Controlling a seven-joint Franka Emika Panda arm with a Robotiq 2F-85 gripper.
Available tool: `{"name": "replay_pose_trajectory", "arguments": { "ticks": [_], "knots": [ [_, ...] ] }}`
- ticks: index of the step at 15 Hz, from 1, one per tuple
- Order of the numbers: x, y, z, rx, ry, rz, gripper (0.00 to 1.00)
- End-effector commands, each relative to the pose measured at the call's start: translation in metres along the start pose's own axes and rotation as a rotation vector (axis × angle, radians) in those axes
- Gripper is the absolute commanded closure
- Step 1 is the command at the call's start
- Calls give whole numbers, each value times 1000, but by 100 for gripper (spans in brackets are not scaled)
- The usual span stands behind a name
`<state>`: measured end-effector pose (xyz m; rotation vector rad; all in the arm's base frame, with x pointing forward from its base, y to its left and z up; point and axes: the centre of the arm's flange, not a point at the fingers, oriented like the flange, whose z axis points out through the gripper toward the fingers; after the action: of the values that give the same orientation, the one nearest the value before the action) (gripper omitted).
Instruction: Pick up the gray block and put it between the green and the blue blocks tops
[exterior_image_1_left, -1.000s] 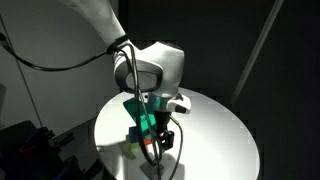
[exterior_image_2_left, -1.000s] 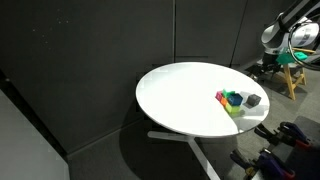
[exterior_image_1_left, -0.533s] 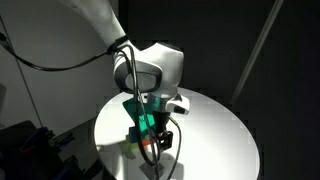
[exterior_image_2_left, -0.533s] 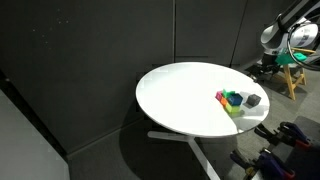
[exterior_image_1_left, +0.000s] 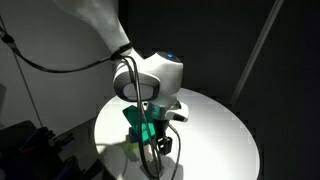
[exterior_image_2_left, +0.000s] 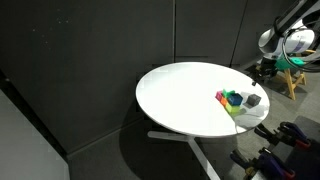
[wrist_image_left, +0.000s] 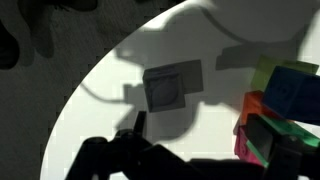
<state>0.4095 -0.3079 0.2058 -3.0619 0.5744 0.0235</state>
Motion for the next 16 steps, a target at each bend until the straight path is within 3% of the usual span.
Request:
{"name": "replay_pose_trajectory", "arguments": {
  "ticks": [1, 16],
  "knots": [
    [7, 10, 16, -3, 29, -33, 0],
    [19, 20, 71, 9, 107, -72, 0]
  ]
}}
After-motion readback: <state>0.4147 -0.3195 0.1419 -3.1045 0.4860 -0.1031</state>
